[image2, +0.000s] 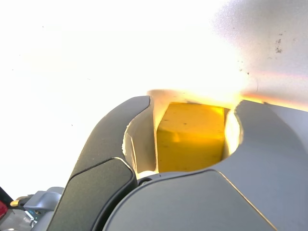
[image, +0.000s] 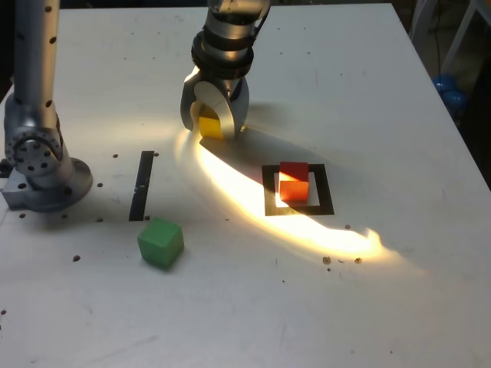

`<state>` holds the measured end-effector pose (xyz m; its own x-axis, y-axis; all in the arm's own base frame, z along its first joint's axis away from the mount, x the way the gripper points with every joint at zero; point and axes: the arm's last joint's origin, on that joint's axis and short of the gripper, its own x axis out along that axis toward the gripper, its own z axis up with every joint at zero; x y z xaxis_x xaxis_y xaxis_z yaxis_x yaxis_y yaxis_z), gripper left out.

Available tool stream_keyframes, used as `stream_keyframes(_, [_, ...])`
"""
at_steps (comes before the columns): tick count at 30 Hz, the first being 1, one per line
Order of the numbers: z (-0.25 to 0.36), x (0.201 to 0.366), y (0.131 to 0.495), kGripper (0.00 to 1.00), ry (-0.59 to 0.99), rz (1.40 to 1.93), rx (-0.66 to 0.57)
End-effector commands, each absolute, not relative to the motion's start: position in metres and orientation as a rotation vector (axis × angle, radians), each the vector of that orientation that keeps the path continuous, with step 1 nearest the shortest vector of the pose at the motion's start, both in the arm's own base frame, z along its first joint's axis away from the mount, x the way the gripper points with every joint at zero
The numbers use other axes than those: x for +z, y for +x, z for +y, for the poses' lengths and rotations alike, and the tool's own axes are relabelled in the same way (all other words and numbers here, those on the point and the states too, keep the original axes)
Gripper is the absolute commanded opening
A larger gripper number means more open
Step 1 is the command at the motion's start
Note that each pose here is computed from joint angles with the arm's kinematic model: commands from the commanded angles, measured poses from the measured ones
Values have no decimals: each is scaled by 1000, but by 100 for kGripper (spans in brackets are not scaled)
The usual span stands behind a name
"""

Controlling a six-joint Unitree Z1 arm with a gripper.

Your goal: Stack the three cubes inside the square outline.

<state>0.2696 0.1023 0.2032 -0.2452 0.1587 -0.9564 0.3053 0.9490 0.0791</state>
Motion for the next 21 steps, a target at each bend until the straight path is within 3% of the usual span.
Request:
stream_keyframes(1, [101,205,271,38,342,1826,-143])
stream_keyframes(6, [92,219,276,38,354,1815,-135])
stream_keyframes(15, [64,267,297,38,326,1776,-134])
stream_keyframes(21, [39,290,319,38,261,1764,-104])
